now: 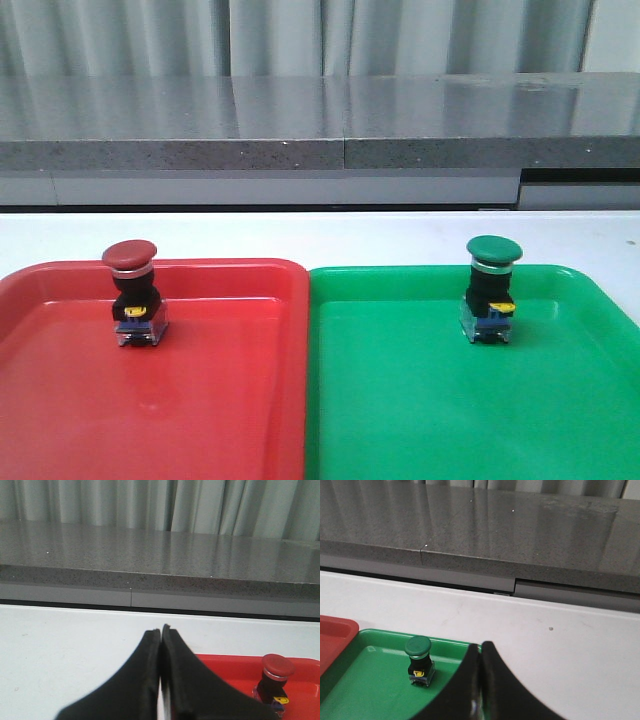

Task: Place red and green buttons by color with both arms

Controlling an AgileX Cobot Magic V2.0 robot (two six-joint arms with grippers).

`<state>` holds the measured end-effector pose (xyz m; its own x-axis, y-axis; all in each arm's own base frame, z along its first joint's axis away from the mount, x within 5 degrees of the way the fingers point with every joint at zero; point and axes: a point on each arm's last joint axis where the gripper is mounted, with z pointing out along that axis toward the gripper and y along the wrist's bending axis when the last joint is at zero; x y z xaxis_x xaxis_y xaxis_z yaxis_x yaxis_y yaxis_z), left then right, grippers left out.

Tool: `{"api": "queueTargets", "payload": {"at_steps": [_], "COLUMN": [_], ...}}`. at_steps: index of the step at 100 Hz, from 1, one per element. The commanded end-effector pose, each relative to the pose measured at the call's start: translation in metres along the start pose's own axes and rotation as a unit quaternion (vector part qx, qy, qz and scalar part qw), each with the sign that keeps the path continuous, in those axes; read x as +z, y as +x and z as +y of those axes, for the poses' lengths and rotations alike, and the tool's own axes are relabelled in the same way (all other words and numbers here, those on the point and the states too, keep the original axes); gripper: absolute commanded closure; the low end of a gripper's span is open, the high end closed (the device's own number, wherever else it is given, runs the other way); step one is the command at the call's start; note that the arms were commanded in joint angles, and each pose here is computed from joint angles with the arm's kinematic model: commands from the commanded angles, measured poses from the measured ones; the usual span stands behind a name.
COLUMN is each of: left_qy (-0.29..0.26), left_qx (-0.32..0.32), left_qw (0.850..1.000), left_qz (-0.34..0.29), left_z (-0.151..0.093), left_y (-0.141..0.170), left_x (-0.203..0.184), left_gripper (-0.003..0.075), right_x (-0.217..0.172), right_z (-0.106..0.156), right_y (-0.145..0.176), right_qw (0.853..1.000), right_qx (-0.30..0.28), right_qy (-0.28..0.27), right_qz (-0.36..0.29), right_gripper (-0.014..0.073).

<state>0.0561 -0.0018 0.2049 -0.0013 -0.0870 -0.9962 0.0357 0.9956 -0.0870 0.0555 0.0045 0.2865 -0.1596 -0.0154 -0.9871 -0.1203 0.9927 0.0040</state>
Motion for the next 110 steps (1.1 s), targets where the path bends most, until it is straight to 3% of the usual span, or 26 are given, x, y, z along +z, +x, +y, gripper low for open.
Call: {"api": "queueTargets", "payload": {"at_steps": [1,30,68,110], "left_qy": [0.006,0.006,0.006,0.006], "left_qx": [-0.004,-0.004,-0.004,-0.004], "left_qw": [0.999,0.999,0.999,0.999], "left_qz": [-0.035,-0.035,-0.035,-0.035], "left_z": [0.000,0.000,0.000,0.000], "left_y": [0.005,0.005,0.005,0.005], "left_x": [-0.001,-0.001,-0.001,-0.001], "left_gripper": [0.0739,0.0739,0.0739,0.0739], "right_x": [-0.002,0.001,0.011,0.011], "right_z": [0.000,-0.002,-0.002,-0.002], "right_y": [0.000,0.047,0.078,0.079], "right_qw": [0.997,0.995,0.992,0.992], "right_qx": [0.019,0.036,0.034,0.034], "right_qy": [0.007,0.037,0.034,0.034], "right_qz": [-0.069,-0.087,-0.119,-0.114], "right_gripper": [0.0706,0.0706,0.0706,0.0706]}}
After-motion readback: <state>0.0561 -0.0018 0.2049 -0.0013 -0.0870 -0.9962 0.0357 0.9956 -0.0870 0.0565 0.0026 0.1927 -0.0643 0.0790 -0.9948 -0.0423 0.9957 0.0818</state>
